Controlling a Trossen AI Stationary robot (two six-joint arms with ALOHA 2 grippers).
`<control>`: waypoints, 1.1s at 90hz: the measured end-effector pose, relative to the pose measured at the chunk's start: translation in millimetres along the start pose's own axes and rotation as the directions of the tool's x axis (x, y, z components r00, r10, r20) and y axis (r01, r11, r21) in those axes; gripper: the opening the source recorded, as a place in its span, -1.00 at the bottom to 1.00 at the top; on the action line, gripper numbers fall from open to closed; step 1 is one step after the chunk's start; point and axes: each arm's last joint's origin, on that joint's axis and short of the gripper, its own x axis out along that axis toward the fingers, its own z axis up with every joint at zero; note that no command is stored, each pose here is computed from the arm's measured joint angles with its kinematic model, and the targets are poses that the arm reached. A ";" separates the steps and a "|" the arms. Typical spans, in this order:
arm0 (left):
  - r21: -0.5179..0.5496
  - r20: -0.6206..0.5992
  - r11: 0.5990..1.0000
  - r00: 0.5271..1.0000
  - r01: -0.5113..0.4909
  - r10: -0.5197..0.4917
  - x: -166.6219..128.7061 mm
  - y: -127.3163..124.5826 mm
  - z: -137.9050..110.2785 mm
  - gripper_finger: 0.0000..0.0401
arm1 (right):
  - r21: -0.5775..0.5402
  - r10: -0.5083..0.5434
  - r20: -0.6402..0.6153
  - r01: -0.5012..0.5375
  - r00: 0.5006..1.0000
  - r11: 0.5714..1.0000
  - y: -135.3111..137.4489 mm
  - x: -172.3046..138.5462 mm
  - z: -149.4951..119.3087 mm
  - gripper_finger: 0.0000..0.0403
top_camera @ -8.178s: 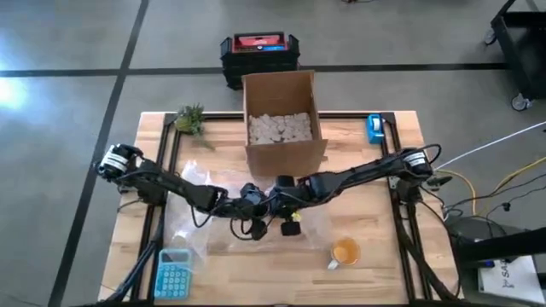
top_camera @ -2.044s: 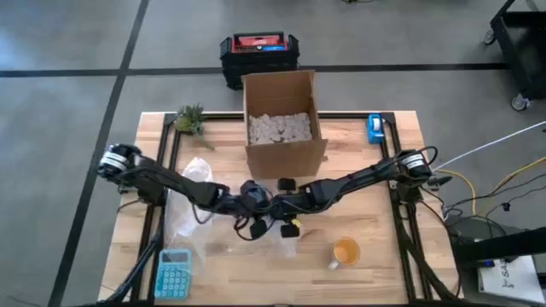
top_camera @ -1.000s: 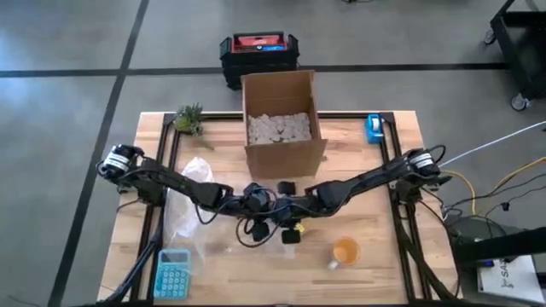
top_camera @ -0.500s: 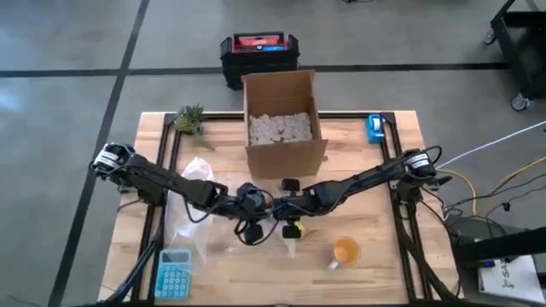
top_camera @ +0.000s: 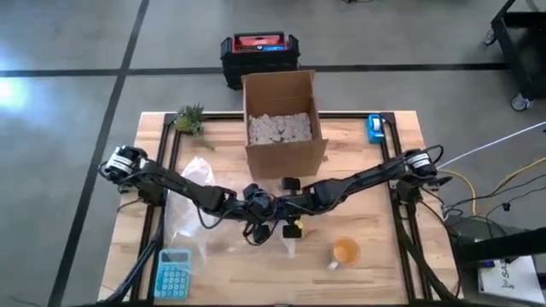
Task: Wrap mug
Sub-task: Wrap the orange mug with bubble wrap
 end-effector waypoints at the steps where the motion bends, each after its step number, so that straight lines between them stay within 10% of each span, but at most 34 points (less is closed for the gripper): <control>1: 0.000 0.000 1.000 1.000 0.000 0.000 0.0 0.0 -0.1 -1.00 | -0.001 -0.001 -0.006 0.001 1.000 1.000 -0.5 -2.7 0.2 -0.84; 32: -0.001 0.012 1.000 1.000 0.016 -0.016 -4.2 -0.2 2.2 -1.00 | -0.028 0.006 -0.291 -0.015 0.957 0.999 0.5 -42.9 -41.2 -0.49; 66: -0.006 0.024 1.000 0.999 0.025 -0.025 -4.1 -0.7 3.1 -1.00 | -0.075 0.084 0.170 -0.072 0.982 0.995 19.1 -9.7 -17.9 -0.56; 99: -0.056 0.038 0.993 0.994 0.102 -0.100 -25.9 -1.0 12.3 -1.00 | -0.013 0.020 0.034 -0.020 0.999 1.000 3.3 48.3 -30.8 -0.84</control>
